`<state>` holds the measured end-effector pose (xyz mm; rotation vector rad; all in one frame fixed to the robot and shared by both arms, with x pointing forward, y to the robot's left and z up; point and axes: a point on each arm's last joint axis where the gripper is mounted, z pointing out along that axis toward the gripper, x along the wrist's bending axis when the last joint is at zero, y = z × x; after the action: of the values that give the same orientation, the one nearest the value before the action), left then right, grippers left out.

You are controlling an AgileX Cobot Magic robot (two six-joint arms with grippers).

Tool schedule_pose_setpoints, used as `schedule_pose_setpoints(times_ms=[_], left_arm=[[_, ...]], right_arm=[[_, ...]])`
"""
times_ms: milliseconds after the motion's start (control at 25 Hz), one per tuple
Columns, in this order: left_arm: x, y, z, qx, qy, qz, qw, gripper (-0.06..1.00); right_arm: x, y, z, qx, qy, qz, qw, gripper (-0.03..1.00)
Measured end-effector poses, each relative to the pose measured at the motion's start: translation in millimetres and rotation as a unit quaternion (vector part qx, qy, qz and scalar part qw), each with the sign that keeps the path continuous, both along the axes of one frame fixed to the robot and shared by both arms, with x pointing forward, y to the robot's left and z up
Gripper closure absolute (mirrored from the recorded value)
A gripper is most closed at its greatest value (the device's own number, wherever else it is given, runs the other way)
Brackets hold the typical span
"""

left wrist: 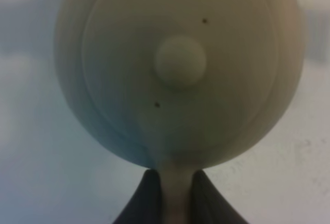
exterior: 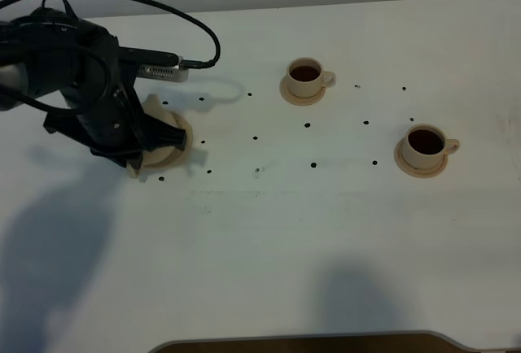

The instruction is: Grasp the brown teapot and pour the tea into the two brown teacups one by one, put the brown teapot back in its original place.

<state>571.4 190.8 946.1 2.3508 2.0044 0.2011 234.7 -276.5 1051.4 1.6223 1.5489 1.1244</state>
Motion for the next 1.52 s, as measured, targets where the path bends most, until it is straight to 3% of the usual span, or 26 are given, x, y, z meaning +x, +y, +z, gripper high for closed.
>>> schedule_pose_setpoints(times_ms=[480,720,1200,1360,1520], left_arm=[[7.6,5.3,-3.8,-0.006,-0.029,0.005,1.0,0.81],[10.1,4.6,-18.2,-0.005,-0.015,0.002,1.0,0.81],[11.0,4.3,-18.5,-0.007,-0.019,-0.008,1.0,0.8],[7.1,5.9,-14.5,0.0,-0.005,-0.009,1.0,0.67],[-4.6,10.6,9.0,0.009,0.01,-0.009,1.0,0.49]], right_arm=[[0.0,0.0,0.0,0.0,0.0,0.0,1.0,0.52],[0.0,0.0,0.0,0.0,0.0,0.0,1.0,0.52],[0.0,0.0,0.0,0.0,0.0,0.0,1.0,0.52],[0.0,0.0,0.0,0.0,0.0,0.0,1.0,0.52],[0.0,0.0,0.0,0.0,0.0,0.0,1.0,0.52]])
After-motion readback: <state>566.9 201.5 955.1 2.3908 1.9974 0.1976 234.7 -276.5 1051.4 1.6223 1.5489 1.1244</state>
